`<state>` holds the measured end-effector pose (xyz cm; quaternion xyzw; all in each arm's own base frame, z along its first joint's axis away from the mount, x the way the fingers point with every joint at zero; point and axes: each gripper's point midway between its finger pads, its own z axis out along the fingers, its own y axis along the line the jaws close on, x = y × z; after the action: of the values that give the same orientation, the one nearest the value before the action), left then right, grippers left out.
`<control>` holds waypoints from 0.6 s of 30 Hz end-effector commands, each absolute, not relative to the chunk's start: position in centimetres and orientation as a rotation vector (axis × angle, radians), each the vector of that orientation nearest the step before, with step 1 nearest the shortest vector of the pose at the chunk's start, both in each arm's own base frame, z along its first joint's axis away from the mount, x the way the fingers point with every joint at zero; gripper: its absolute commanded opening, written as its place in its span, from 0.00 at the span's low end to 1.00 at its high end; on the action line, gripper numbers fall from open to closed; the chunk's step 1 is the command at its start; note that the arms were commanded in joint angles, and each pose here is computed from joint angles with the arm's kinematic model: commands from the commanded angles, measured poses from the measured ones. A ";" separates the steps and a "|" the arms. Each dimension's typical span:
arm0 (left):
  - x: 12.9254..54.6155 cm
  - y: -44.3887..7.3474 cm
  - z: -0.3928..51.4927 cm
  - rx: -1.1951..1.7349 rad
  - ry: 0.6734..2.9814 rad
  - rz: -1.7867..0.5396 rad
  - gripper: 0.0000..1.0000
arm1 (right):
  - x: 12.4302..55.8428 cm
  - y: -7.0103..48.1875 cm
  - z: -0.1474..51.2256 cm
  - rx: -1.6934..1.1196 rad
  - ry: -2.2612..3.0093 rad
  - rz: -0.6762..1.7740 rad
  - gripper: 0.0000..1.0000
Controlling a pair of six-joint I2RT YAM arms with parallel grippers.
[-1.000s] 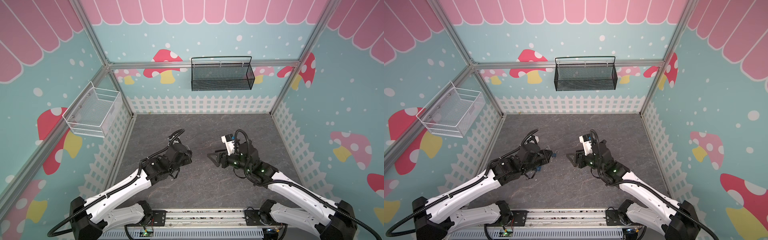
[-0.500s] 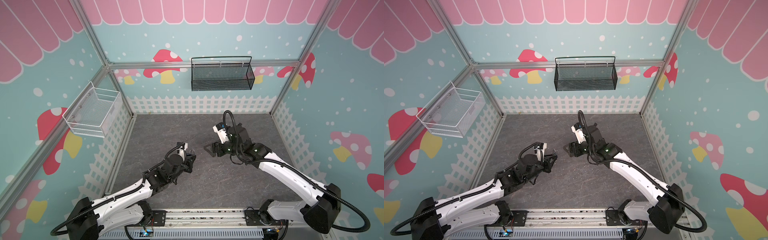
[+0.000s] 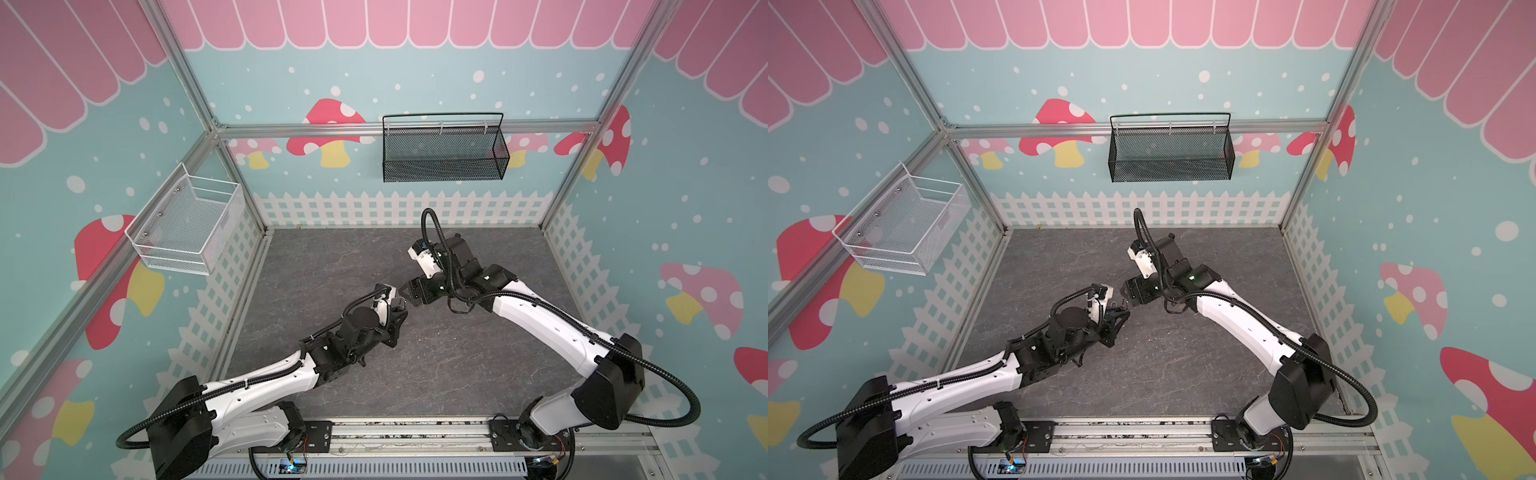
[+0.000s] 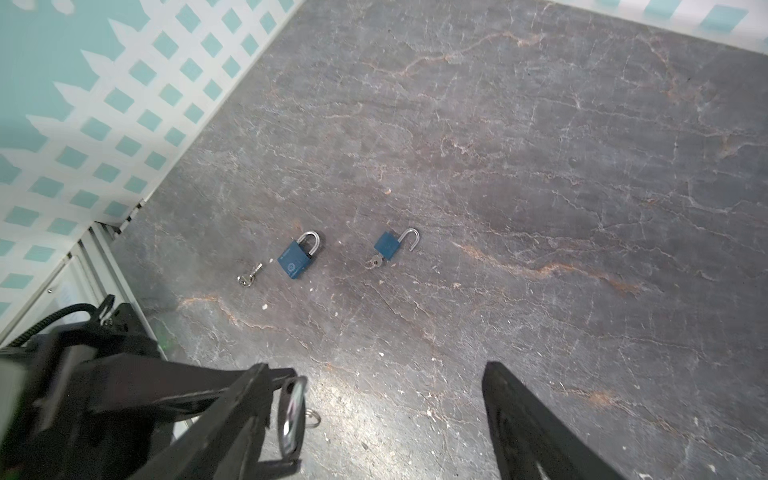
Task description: Unlock with the key
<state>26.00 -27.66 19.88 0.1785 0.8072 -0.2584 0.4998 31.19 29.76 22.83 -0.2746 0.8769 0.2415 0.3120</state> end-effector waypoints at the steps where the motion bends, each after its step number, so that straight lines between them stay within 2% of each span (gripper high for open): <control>1: 26.3 -28.5 22.3 0.447 1.873 -0.639 0.00 | 31.4 29.3 22.6 -0.772 2.325 0.554 0.83; 9: 26.1 -28.6 22.0 0.469 1.874 -0.628 0.00 | 31.8 28.5 21.7 -0.753 2.364 0.487 0.85; 18: 25.6 -28.0 22.0 0.470 1.853 -0.632 0.00 | 30.3 27.9 21.5 -0.754 2.394 0.590 0.87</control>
<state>25.53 -28.10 19.99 0.1996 0.8004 -0.2548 0.5046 31.47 28.82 21.68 -0.2765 0.8891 0.2169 0.2933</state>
